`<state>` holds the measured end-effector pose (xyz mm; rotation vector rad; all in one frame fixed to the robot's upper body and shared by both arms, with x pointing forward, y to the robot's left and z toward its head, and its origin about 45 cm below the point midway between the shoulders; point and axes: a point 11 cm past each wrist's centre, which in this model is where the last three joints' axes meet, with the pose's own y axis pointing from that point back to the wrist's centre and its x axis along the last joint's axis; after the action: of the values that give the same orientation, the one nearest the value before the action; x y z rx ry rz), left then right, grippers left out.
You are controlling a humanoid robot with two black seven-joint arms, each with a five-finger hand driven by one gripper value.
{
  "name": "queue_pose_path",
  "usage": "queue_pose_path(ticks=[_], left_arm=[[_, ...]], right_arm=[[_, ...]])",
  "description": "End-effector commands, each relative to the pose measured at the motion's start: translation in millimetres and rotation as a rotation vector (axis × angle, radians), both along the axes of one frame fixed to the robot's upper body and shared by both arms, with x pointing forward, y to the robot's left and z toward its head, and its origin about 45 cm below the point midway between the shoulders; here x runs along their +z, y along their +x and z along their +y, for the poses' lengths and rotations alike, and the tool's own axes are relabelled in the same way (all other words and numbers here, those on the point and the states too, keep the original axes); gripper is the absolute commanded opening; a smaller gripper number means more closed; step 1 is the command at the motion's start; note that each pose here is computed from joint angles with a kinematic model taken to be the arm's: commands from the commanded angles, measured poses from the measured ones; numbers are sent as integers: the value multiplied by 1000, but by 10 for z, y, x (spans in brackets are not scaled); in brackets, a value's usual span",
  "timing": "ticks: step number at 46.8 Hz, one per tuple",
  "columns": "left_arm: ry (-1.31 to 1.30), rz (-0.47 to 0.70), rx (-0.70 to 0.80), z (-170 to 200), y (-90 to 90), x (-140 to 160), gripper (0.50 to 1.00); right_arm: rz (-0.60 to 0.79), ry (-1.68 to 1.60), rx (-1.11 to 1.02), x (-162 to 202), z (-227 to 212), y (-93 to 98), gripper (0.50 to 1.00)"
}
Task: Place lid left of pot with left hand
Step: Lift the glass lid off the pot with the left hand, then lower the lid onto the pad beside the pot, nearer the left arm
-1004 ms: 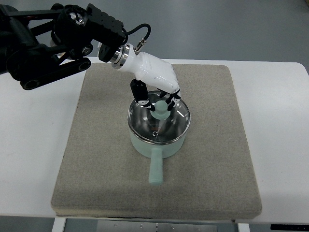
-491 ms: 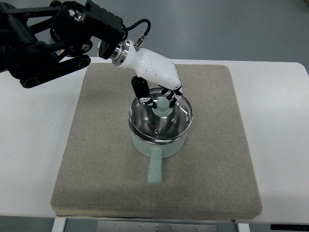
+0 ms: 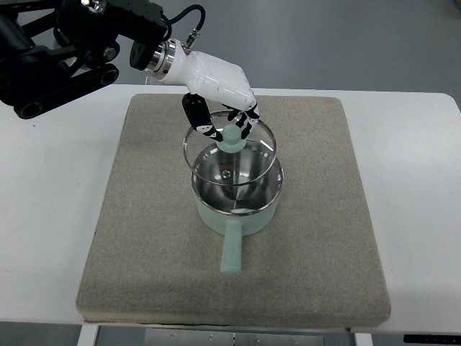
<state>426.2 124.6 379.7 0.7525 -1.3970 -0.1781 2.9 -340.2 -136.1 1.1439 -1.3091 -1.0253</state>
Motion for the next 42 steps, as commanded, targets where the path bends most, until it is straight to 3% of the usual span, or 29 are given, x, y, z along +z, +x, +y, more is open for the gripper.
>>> queue_pose_path(ticks=[1,16,25,35,42], left_arm=[[-3,-3,46,150,77,19,500],[-20,-9,238,760,365,76,500],[-30,-5,396,1318,493,166,500],[-29,28,521,1855,442,156,500],[-12,63,545,1992,390,-66,500]], right_arm=[[0,0,1,0,0,3,921],[0,0,1,0,0,3,921],[0,0,1,0,0,3,921],[0,0,1,0,0,3,921],[0,0,1,0,0,3,921]])
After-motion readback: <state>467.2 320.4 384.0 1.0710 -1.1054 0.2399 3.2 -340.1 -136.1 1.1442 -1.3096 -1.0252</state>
